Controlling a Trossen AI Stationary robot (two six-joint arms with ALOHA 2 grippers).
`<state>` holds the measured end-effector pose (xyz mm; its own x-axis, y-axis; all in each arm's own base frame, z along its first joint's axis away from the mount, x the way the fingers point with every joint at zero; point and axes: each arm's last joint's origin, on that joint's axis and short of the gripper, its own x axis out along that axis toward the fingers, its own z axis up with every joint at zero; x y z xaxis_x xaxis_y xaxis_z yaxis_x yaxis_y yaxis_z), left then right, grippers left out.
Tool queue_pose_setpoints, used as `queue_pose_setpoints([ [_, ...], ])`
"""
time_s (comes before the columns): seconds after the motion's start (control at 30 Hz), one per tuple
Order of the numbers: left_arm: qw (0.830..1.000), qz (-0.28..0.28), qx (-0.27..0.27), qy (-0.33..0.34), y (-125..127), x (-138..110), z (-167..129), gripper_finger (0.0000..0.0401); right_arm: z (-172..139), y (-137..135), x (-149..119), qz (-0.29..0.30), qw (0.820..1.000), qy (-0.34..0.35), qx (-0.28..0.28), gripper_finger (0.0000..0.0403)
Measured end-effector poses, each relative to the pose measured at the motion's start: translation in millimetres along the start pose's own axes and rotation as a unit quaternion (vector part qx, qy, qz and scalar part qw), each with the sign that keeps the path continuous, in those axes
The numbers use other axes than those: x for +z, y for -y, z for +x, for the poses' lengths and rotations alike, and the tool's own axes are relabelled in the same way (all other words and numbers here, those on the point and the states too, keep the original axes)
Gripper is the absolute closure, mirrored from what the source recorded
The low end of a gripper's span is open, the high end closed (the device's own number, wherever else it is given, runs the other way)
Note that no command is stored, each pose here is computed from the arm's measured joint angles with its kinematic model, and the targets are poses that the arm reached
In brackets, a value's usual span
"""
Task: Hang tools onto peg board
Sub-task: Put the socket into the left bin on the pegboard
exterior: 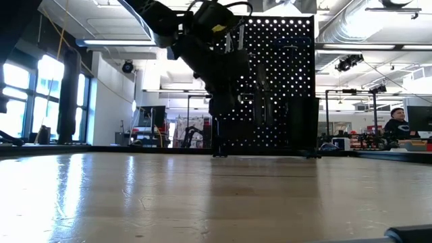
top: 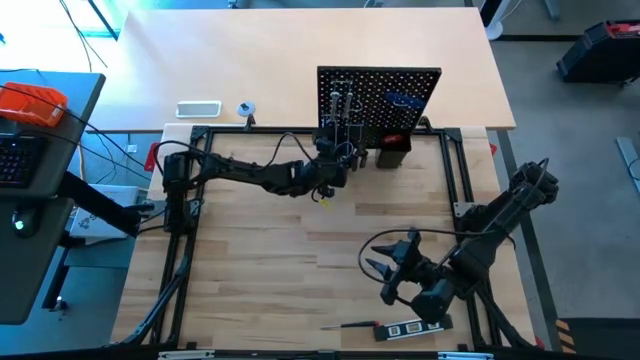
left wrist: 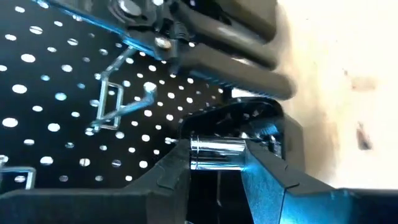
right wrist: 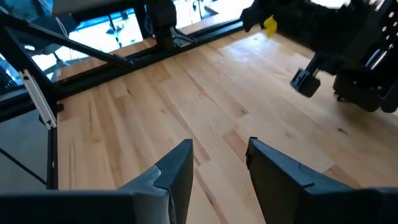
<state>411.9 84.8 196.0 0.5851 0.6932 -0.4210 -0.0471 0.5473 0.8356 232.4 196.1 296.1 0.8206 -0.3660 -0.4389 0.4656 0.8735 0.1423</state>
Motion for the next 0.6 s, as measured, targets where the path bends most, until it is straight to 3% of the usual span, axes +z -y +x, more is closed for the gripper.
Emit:
queue_pose_setpoints([
  [0.33,1.000,0.002,-0.003,-0.010,2.7,-0.9,-0.9,0.0291,-6.9,-2.8,-3.2,0.001,1.000,0.009,0.006,0.0256],
  [0.6,0.999,0.023,0.007,-0.038,3.0,-4.7,-0.4,0.0249,-8.5,-3.7,-4.0,0.002,1.000,0.012,0.008,0.0256],
])
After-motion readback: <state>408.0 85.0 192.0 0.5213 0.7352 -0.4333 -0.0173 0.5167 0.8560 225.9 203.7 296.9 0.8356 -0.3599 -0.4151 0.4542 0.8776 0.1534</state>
